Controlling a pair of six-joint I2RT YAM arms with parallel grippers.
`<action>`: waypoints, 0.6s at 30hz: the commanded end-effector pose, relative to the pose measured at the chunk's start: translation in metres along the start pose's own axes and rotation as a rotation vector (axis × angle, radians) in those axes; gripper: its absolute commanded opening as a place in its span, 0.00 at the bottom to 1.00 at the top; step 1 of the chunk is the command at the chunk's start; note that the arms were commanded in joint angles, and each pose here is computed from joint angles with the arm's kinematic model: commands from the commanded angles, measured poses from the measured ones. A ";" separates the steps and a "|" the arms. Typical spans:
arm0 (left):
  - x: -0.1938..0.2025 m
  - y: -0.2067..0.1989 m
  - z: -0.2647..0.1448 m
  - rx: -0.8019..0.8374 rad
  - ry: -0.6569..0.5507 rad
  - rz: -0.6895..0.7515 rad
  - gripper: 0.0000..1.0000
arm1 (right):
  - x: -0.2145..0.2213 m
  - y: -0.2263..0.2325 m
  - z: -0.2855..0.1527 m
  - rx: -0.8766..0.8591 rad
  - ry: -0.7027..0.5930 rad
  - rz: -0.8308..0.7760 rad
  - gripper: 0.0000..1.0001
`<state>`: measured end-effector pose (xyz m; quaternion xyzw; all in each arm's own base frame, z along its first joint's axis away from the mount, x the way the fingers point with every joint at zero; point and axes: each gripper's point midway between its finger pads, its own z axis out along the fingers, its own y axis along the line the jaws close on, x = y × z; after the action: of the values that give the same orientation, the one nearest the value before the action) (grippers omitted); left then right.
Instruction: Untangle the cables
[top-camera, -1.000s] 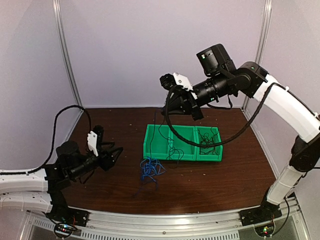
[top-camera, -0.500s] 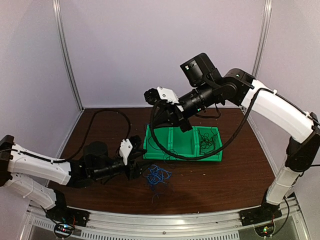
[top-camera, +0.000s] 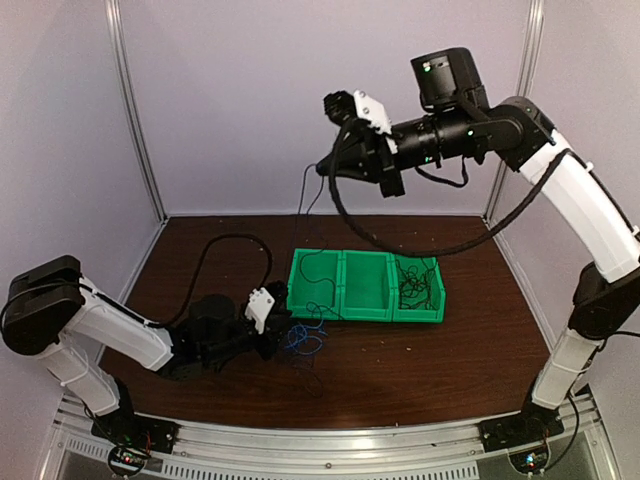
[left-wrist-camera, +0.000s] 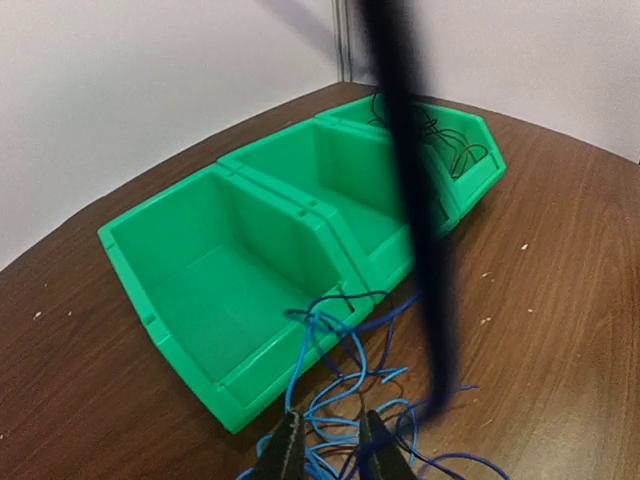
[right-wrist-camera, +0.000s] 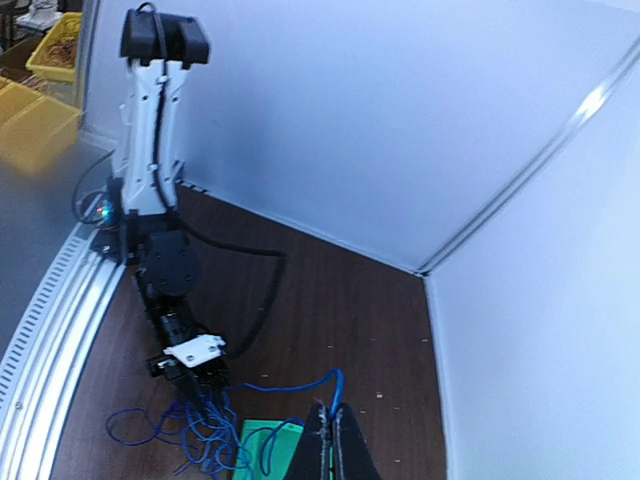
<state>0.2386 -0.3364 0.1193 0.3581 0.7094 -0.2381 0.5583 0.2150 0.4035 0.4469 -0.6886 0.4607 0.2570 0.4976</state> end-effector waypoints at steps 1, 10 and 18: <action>0.013 0.028 -0.008 -0.105 0.047 -0.059 0.20 | -0.037 -0.052 -0.075 0.196 -0.099 -0.065 0.00; 0.056 0.053 -0.038 -0.249 0.182 -0.098 0.21 | -0.057 -0.071 -0.119 0.301 -0.150 -0.097 0.00; 0.066 0.063 -0.060 -0.311 0.194 -0.163 0.23 | -0.026 -0.110 -0.112 0.467 -0.038 -0.105 0.00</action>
<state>0.2414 -0.2497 0.0723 0.2671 0.8064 -0.1377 0.5093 0.2569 0.3234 0.5622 -0.5986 0.4379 0.1869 0.6442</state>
